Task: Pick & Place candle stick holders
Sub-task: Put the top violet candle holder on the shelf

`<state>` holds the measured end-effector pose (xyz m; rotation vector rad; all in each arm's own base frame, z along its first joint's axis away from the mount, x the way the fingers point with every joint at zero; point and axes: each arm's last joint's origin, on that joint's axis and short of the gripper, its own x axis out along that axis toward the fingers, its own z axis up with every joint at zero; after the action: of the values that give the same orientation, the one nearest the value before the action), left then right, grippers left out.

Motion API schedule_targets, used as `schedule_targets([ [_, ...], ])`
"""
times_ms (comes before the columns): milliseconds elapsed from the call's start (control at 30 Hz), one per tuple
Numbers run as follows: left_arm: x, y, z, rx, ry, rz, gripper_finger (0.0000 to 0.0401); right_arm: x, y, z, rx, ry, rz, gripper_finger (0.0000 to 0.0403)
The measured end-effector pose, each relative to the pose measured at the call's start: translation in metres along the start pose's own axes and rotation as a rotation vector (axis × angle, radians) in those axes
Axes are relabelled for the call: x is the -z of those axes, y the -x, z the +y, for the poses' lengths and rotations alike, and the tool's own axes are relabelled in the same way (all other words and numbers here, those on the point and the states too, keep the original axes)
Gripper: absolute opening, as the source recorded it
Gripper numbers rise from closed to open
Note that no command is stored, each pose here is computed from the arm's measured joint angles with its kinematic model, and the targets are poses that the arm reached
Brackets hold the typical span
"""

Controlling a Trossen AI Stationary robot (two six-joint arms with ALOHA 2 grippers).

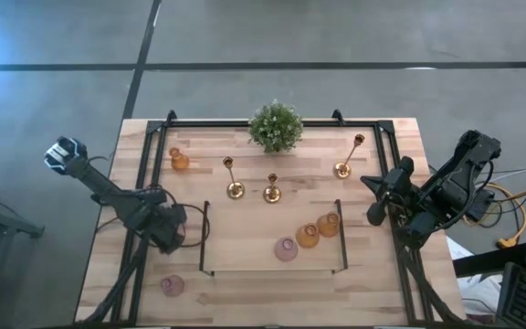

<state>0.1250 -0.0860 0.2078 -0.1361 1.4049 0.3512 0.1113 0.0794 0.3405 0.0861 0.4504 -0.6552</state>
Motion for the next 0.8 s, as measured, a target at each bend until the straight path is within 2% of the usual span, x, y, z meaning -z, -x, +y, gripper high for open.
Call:
schedule_targets([
  [33,0.000,0.002,0.000,0.002,-0.010,0.004,0.0034,0.000,0.000,0.000,0.000,0.000,0.000,0.0008],
  [267,-0.003,0.020,0.001,0.025,-0.017,0.032,0.0033,0.000,0.000,0.000,-0.001,0.000,0.001,0.0008],
  [467,-0.008,0.066,0.012,0.014,-0.012,0.025,0.0033,0.000,0.000,0.000,-0.001,0.012,0.001,0.0008],
  [633,-0.018,0.117,0.021,0.045,0.008,-0.116,0.0033,0.000,0.000,0.000,0.001,0.018,-0.005,0.0008],
  [800,-0.027,0.164,0.031,0.114,0.004,-0.315,0.0033,0.000,0.000,0.000,0.002,0.018,-0.005,0.0008],
])
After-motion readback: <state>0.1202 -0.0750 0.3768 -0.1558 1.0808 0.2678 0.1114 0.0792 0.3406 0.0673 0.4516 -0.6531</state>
